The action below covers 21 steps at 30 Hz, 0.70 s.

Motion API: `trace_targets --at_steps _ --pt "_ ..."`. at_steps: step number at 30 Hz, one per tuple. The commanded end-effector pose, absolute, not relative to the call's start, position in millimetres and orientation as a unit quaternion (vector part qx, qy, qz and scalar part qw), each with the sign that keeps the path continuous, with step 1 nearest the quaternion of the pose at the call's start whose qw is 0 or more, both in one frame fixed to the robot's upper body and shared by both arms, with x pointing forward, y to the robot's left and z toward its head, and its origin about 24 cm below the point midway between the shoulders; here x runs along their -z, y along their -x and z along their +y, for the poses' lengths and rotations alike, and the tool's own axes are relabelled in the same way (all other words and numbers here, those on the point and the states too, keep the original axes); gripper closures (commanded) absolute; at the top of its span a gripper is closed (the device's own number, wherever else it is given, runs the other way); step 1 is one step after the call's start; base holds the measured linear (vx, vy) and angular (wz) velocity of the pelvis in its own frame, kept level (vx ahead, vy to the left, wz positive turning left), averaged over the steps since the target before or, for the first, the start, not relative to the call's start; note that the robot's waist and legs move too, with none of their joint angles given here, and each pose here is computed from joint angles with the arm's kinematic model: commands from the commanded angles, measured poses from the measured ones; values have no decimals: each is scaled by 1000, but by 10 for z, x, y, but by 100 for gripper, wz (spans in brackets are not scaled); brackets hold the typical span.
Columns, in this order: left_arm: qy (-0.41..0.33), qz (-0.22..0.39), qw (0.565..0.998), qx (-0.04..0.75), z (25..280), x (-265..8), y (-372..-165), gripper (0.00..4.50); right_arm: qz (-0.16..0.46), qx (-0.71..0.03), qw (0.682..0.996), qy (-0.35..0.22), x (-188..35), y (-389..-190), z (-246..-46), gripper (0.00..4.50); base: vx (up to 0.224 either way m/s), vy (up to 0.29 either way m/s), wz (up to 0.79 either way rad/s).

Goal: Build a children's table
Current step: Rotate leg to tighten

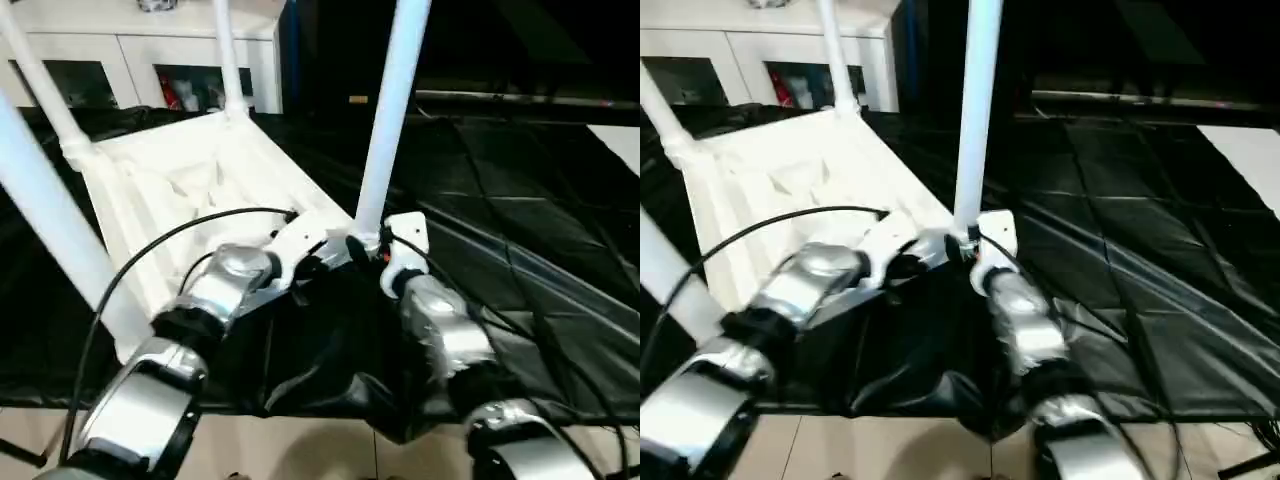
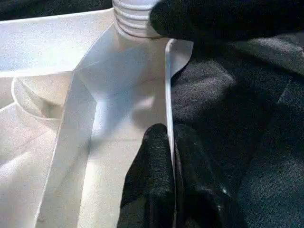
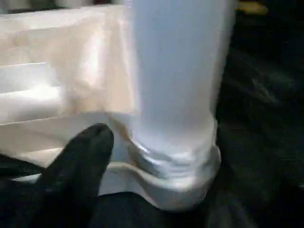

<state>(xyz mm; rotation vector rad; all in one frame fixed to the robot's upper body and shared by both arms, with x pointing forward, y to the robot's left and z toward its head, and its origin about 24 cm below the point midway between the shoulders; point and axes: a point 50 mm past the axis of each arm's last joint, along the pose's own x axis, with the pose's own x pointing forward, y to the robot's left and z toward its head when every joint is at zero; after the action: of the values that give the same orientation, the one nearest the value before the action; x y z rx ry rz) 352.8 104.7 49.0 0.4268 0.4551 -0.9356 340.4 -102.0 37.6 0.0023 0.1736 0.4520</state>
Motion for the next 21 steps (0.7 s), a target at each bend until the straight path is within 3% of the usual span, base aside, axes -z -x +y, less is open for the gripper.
trace_targets --at_steps 1,8,10,14,21 --pt "-197 190 834 478 1070 -501 -3465 450 76 -276 958 15 -477 -3379 -1082 32 0 0 0" --pt "-216 184 771 570 1258 -518 -3246 450 115 -461 874 103 -543 -3049 -1426 5 0 0 0" --pt "-209 181 759 590 1282 -544 -3197 450 120 -483 860 114 -562 -3005 -1472 5 0 0 0" --pt "-190 177 731 631 1318 -624 -3075 450 123 -518 840 104 -627 -2961 -1517 5 0 0 0" --pt "-198 178 721 639 1317 -630 -3047 450 117 -529 834 104 -621 -2980 -1419 5 0 0 0"
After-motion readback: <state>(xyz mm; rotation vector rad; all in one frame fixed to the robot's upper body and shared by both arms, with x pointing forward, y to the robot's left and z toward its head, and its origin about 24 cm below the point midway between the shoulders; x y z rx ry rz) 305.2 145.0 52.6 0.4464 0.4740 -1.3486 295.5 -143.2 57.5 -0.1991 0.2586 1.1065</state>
